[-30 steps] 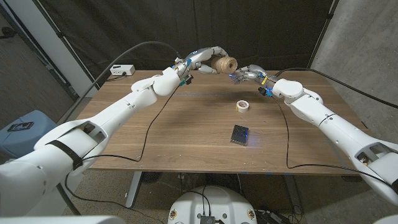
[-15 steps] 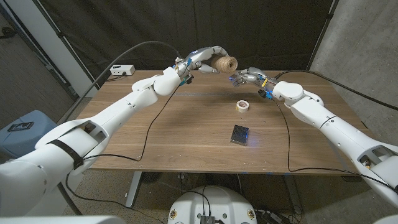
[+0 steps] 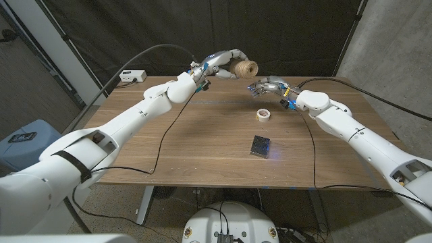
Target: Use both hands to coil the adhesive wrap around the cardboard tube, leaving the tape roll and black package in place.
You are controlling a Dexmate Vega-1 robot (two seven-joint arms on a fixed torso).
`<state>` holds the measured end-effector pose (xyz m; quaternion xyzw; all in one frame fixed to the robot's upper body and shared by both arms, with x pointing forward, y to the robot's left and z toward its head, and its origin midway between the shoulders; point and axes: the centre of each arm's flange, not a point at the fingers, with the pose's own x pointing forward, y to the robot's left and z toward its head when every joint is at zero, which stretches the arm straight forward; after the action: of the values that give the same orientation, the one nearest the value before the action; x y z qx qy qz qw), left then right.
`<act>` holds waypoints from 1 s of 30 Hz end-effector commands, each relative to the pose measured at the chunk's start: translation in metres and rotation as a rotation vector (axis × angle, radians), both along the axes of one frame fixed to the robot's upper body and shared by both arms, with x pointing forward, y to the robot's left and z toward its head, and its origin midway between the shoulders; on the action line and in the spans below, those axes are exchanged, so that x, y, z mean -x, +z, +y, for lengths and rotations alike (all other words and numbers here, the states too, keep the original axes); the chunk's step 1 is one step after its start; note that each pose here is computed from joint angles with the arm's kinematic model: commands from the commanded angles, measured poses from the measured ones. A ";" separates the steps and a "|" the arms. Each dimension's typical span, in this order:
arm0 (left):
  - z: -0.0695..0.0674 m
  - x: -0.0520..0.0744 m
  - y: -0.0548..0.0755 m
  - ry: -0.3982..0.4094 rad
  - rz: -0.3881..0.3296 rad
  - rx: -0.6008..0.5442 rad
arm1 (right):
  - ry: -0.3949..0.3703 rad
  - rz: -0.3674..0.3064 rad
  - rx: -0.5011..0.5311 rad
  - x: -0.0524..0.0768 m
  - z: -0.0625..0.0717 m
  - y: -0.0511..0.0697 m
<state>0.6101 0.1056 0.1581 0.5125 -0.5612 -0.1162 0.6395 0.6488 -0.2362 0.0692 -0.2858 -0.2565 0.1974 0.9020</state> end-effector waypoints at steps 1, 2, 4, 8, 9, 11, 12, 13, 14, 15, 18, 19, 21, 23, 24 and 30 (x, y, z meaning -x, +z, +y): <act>-0.001 -0.002 0.003 0.001 0.001 0.001 | 0.016 0.017 0.008 0.003 0.002 -0.006; -0.001 -0.003 0.003 0.002 0.001 0.002 | 0.017 0.018 0.010 0.003 0.002 -0.008; -0.001 -0.004 0.004 0.000 0.003 0.002 | 0.020 0.021 0.010 0.004 0.002 -0.009; -0.002 -0.005 0.004 0.000 0.002 0.004 | 0.024 0.025 0.015 0.005 0.004 -0.010; -0.002 -0.005 0.004 0.000 0.001 0.006 | 0.026 0.026 0.015 0.006 0.004 -0.011; -0.002 -0.006 0.004 0.000 0.003 0.006 | 0.027 0.027 0.017 0.006 0.005 -0.012; -0.002 -0.006 0.004 -0.001 0.002 0.006 | 0.028 0.029 0.016 0.006 0.005 -0.012; -0.002 -0.006 0.004 0.000 0.002 0.005 | 0.029 0.030 0.017 0.007 0.005 -0.012; -0.002 -0.007 0.004 0.000 0.002 0.005 | 0.029 0.031 0.015 0.007 0.005 -0.013; -0.002 -0.007 0.004 0.000 0.003 0.005 | 0.030 0.031 0.017 0.008 0.005 -0.013; -0.003 -0.008 0.004 0.000 0.008 0.005 | 0.035 0.035 0.016 0.009 0.006 -0.015; -0.003 -0.008 0.004 0.001 0.006 0.003 | 0.037 0.036 0.017 0.009 0.006 -0.015; -0.003 -0.008 0.003 0.003 0.007 0.002 | 0.040 0.037 0.022 0.010 0.006 -0.016; -0.003 -0.009 0.004 0.004 0.006 0.004 | 0.043 0.041 0.024 0.011 0.007 -0.018; -0.003 -0.009 0.004 0.004 0.006 0.004 | 0.045 0.041 0.027 0.011 0.007 -0.018; -0.002 -0.009 0.004 0.006 0.008 0.004 | 0.051 0.041 0.030 0.012 0.009 -0.019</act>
<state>0.6178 0.1033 0.1616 0.5118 -0.5589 -0.1155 0.6421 0.6394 -0.2299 0.0539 -0.2870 -0.2439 0.2224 0.8993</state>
